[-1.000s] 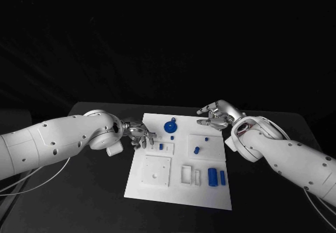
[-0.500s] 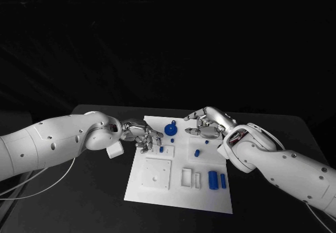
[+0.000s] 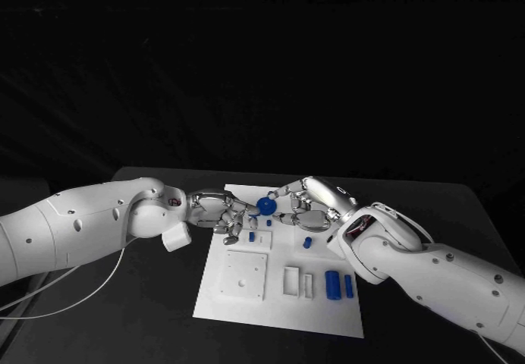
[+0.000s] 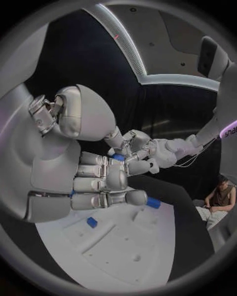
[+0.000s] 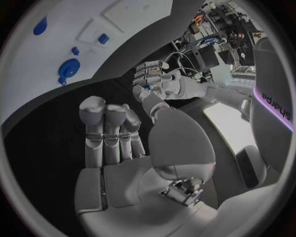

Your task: Assemble the parts on the task board

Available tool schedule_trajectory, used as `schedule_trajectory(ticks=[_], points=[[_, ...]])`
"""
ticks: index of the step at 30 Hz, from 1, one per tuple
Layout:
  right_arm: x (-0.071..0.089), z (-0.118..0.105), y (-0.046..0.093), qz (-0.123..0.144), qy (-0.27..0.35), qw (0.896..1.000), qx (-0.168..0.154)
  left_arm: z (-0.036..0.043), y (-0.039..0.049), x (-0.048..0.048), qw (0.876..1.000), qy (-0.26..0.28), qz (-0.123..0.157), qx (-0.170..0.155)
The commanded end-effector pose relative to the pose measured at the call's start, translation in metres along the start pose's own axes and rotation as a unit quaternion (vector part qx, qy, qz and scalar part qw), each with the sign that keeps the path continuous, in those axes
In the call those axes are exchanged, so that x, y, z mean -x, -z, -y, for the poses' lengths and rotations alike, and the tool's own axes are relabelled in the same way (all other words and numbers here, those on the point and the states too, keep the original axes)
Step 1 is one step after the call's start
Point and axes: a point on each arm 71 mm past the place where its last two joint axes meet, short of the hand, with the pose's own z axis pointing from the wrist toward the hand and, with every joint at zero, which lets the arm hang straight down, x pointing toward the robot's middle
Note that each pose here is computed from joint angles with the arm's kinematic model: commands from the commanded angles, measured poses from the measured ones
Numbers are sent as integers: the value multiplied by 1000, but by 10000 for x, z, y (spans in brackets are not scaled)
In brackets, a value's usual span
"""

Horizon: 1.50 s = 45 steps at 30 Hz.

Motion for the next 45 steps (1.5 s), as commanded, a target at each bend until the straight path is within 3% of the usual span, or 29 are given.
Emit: schedule_trajectory(ticks=[1,9,14,20,28,45], points=[[12,-83,4,20,2,999,33,54,2,-80,998,26,-53,-26],[5,-128,16,19,-33,999,33,43,-3,-104,998,20,-64,-17],[-25,-119,36,-13,-89,996,19,39,-5,-106,998,14,-65,-15],[-77,-114,55,-57,-162,985,5,42,-17,-119,998,10,-66,-13],[-114,-93,71,-89,-197,976,-5,48,-30,-142,997,9,-70,-13],[-111,-85,58,-80,-207,975,-8,52,-59,-188,997,8,-80,-7]])
